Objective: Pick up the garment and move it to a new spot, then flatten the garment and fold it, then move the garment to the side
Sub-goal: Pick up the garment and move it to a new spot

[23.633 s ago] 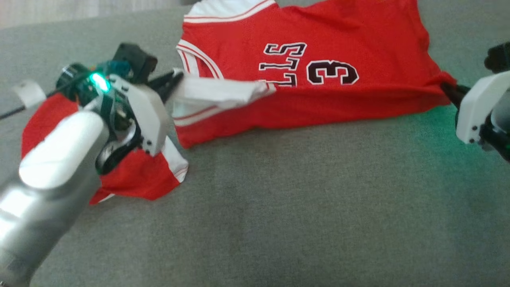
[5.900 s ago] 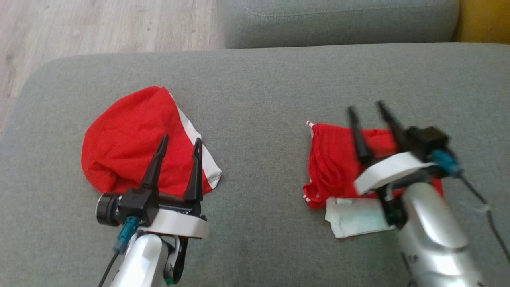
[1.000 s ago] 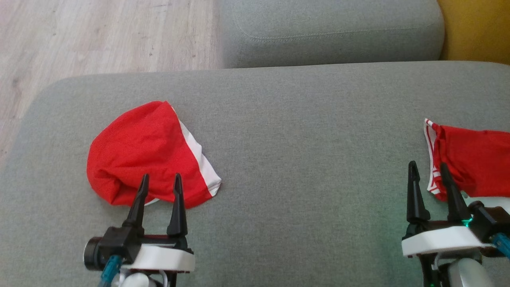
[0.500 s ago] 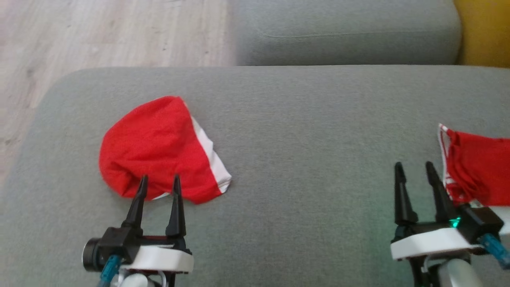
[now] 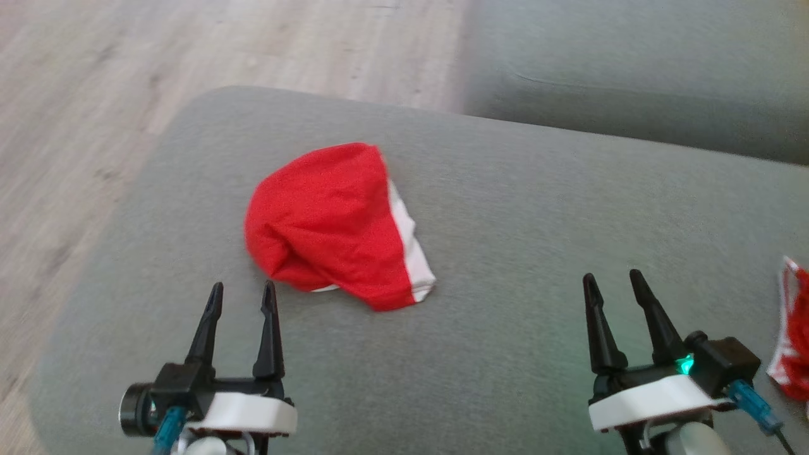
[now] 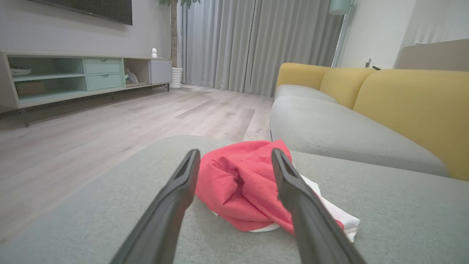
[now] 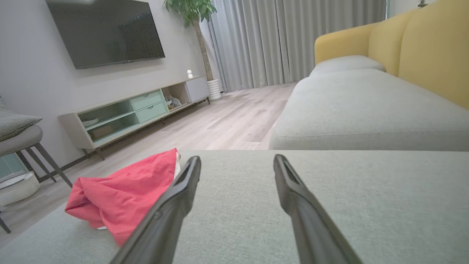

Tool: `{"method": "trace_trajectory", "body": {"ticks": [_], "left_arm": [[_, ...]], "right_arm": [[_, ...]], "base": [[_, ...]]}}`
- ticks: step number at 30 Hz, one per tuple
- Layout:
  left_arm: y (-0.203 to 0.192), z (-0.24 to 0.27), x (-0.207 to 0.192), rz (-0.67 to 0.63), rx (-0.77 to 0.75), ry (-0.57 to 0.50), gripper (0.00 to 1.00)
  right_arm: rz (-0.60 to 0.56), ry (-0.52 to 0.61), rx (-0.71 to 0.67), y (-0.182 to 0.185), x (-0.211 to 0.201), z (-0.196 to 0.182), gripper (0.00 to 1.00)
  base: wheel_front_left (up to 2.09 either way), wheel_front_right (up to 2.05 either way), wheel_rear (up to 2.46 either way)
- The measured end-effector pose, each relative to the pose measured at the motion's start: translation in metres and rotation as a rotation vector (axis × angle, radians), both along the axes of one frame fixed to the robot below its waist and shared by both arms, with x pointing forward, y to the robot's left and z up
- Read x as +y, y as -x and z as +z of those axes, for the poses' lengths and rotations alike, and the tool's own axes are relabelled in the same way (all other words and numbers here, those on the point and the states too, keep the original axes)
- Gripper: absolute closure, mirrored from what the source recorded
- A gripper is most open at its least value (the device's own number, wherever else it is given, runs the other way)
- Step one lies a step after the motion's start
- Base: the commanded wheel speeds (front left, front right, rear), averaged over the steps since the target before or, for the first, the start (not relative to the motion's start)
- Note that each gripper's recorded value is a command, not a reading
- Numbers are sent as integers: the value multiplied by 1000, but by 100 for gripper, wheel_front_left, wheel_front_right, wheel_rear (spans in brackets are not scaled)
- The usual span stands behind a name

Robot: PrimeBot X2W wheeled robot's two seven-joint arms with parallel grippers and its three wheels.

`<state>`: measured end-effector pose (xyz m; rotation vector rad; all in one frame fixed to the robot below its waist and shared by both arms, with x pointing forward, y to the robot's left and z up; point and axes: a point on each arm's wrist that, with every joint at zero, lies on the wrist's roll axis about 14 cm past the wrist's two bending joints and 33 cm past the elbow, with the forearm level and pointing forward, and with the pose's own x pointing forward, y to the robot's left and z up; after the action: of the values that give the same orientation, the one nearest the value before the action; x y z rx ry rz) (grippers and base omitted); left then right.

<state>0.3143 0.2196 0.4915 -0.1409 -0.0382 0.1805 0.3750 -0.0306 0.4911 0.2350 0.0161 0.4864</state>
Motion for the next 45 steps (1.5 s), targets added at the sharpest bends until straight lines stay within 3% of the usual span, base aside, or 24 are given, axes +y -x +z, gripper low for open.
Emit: {"method": "trace_trajectory", "body": {"ticks": [9, 17, 21, 26, 33, 37, 45], "left_arm": [[33, -8, 25, 94, 17, 5, 0], [28, -11, 22, 71, 32, -4, 0], [17, -11, 11, 9, 36, -15, 0], [-21, -13, -20, -160, 57, -60, 0], [-79, -29, -83, -441, 203, -118, 0], [-83, -68, -124, -611, 376, -97, 0], [-87, -119, -122, -638, 572, -85, 0]], "right_arm": [[111, -7, 3, 3, 37, 1, 0], [94, 2, 39, 5, 30, -11, 0], [70, 2, 54, 2, 23, -16, 0], [27, 13, 77, -6, 9, -27, 0], [-38, -1, 70, -34, -8, -30, 0], [-81, -5, 81, -45, -21, -37, 0], [-137, 6, 103, -51, -41, -48, 0]], "base": [[0, 0, 0], [0, 0, 0], [0, 0, 0], [0, 0, 0], [0, 0, 0], [0, 0, 0], [0, 0, 0]]}}
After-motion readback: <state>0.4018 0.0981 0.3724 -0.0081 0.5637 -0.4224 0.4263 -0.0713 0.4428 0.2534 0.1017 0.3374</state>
